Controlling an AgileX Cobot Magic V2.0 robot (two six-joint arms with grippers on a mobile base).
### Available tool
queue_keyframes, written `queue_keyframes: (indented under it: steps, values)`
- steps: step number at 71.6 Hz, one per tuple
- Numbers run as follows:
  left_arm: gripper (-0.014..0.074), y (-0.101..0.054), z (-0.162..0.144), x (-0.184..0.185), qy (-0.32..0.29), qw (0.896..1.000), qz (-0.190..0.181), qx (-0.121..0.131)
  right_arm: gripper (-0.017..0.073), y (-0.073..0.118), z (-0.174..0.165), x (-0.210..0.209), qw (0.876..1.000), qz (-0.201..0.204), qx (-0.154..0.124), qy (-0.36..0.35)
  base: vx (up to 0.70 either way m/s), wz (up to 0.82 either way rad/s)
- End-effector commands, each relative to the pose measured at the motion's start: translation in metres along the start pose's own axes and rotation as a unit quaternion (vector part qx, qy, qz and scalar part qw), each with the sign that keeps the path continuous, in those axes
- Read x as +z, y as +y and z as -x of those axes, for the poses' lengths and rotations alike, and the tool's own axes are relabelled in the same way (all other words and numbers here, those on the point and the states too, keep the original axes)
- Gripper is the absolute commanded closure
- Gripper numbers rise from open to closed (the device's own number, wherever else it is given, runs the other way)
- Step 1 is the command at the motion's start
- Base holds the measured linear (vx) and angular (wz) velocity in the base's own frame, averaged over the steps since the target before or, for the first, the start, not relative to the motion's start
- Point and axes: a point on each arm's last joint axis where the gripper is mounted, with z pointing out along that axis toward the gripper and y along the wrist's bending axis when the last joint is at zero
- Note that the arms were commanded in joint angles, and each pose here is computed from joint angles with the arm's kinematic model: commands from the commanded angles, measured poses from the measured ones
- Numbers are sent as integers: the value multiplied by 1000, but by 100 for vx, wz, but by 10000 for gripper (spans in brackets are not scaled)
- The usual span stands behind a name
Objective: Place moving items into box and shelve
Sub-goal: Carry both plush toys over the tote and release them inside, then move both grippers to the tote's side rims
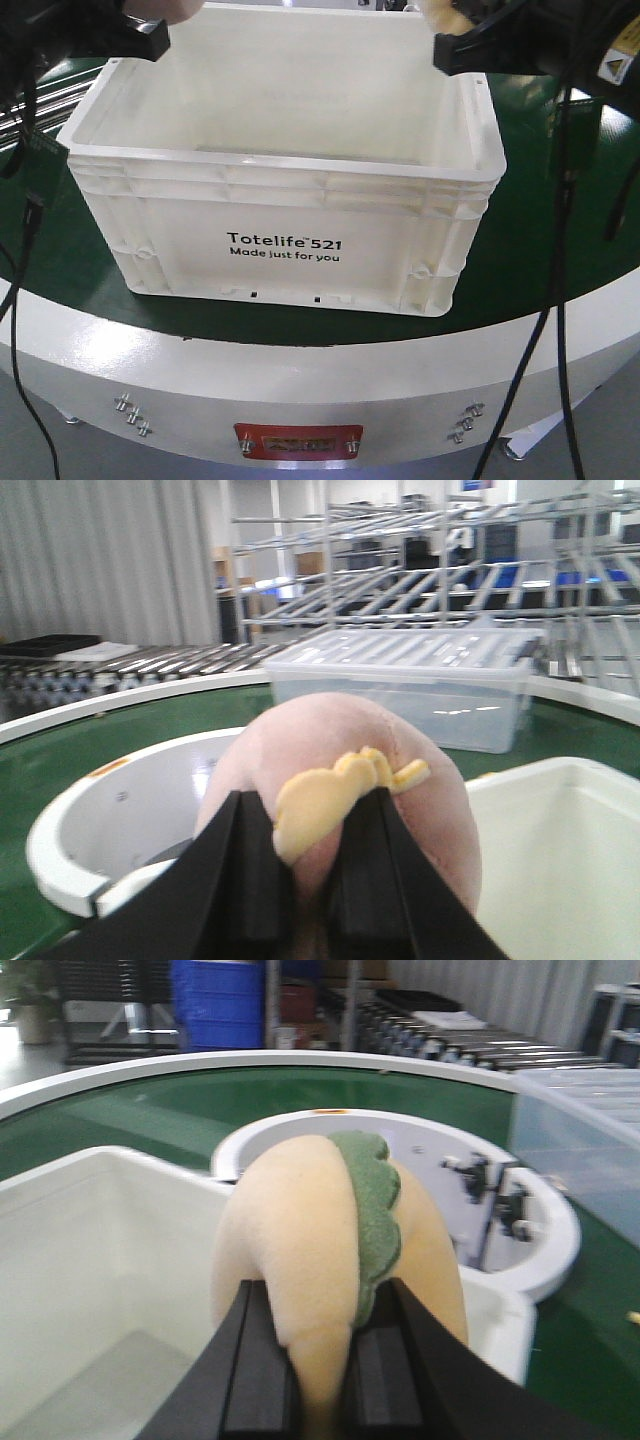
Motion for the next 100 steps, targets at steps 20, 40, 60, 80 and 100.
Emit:
queue_keyframes:
  steps: [20, 40, 60, 80, 100]
  values:
    - [601, -9, -2, 19, -31, 999, -17, -10, 545, 22, 3, 29, 997, 55, -6, -53, 0, 0]
    - [321, -10, -10, 27, -34, 999, -20, -6, 176, 22, 1, 30, 997, 54, -6, -47, 0, 0]
    - [28, -10, -8, 27, -44, 999, -19, 6, -156, 22, 1, 30, 997, 53, 10, -46, 0, 0]
    - [17, 11, -4, 20, -37, 999, 22, -21, -108, 20, 3, 25, 998, 47, 8, -45, 0, 0]
    - [17, 54, 7, -7, 10, 995, 100, 10, -31, -26, 12, 4, 998, -35, 18, -44, 0, 0]
